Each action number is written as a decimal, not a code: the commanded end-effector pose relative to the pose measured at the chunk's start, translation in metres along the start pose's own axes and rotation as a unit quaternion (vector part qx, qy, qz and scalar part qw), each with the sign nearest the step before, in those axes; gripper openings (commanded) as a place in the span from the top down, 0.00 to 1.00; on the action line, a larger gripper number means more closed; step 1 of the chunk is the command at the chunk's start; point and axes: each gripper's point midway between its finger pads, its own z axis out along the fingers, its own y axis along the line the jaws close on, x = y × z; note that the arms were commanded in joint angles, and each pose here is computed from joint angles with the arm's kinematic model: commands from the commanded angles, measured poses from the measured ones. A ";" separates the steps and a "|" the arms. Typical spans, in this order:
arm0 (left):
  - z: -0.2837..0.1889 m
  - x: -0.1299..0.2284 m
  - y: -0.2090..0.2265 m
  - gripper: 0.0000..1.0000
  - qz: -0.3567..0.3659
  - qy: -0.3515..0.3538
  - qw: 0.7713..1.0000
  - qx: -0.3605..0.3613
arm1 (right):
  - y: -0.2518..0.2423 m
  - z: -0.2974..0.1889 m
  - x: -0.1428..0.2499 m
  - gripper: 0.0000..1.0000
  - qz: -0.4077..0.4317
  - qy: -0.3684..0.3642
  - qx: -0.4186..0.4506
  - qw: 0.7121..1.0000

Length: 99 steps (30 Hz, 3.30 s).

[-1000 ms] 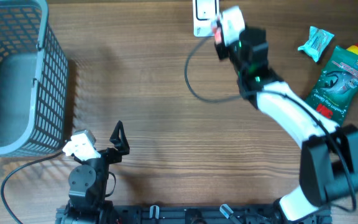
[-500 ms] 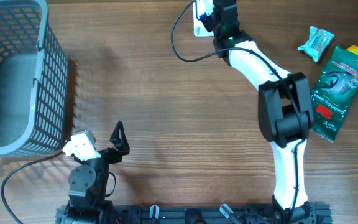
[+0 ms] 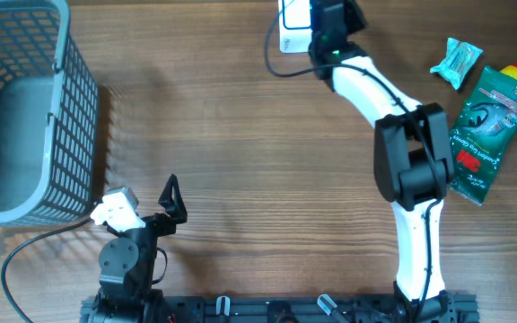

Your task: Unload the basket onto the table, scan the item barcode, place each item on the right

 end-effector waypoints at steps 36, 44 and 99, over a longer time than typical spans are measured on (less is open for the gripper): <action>0.000 -0.001 0.003 0.00 -0.005 -0.003 1.000 -0.008 | -0.312 -0.252 0.010 0.00 0.386 -0.043 -0.143 0.910; 0.000 -0.001 0.003 0.00 -0.005 -0.003 1.000 -0.008 | -0.384 -0.418 0.056 0.00 0.441 -0.152 -0.117 0.877; 0.000 -0.001 0.003 0.00 -0.005 -0.003 1.000 -0.008 | -0.203 -0.327 0.208 0.00 0.656 -0.331 -0.129 0.666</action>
